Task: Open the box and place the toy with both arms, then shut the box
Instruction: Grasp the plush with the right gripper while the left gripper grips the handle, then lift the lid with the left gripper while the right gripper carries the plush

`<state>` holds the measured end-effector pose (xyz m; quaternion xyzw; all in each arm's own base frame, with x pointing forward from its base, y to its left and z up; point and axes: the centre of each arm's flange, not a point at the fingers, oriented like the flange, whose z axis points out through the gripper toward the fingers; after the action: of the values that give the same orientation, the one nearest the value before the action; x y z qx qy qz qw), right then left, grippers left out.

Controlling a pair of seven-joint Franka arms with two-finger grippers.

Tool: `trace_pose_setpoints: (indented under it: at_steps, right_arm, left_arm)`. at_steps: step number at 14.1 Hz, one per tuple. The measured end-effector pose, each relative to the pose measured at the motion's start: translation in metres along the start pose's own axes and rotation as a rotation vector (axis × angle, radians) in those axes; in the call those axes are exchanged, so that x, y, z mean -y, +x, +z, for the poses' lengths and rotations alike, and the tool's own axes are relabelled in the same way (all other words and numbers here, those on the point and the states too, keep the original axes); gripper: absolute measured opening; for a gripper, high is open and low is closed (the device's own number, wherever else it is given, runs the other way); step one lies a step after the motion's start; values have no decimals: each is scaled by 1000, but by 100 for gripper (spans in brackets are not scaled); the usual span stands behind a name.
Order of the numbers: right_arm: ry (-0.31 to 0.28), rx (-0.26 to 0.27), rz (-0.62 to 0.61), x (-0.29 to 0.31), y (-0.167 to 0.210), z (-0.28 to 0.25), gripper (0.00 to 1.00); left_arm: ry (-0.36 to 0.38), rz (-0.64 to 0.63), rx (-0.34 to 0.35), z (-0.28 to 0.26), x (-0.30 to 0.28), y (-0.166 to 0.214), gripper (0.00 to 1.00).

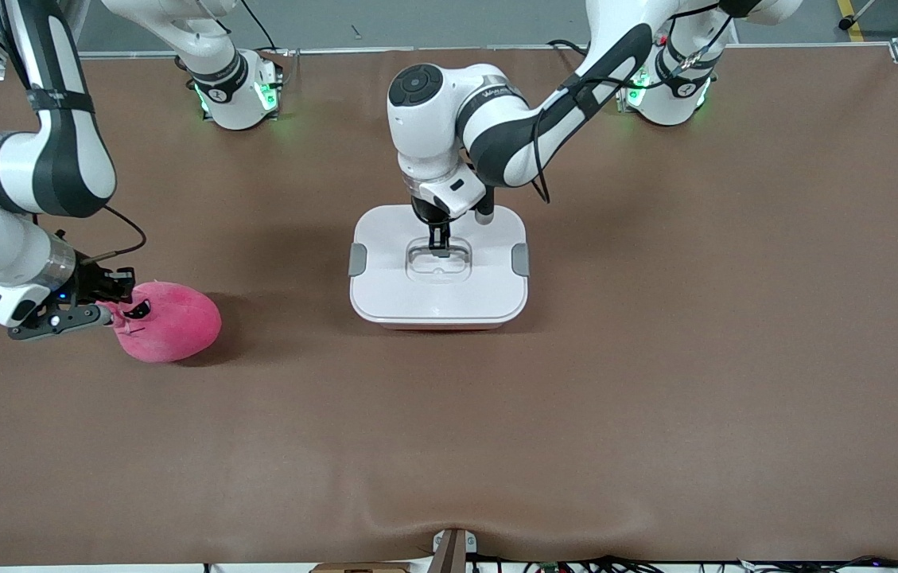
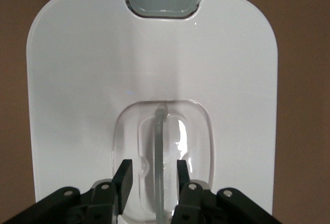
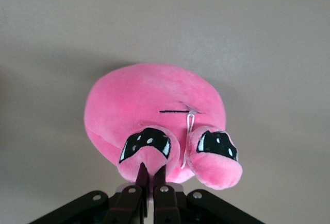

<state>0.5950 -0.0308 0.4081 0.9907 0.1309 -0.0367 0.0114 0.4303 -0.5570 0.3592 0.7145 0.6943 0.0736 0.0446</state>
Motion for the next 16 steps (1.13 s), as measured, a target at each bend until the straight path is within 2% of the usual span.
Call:
trace_pose_setpoints:
  at_steps: [1, 2, 3, 6, 7, 9, 11, 13, 16]
  right_arm:
    - [0, 1, -6, 0, 1, -10, 6]
    - [-2, -4, -29, -1, 3, -20, 6]
    - [-6, -14, -79, -2, 4, -29, 6]
    - [-7, -16, -258, -3, 5, -43, 6]
    - [-4, -9, -279, -3, 5, -45, 6]
    - [-5, -11, -300, -2, 6, -49, 6]
    - [-3, -6, -311, -1, 6, -57, 6]
    - [2, 4, -326, 3, 6, -68, 6]
    - [13, 32, -388, 26, 9, -80, 6]
  left_arm:
    - [-3, -3, 3, -1, -1, 0, 42]
    - [-5, -5, 4, 0, -1, 0, 37]
    - [-5, -5, 3, 1, -1, 0, 31]
    - [-10, 2, -4, 6, -1, -1, 28]
    - [-13, 6, -7, 9, -1, -1, 28]
    - [-12, 8, -8, 12, 0, -2, 18]
    - [-14, 8, -8, 12, 0, -2, 15]
    - [-17, 9, -7, 11, -1, -2, 7]
    - [-20, 10, -7, 11, -1, -2, 7]
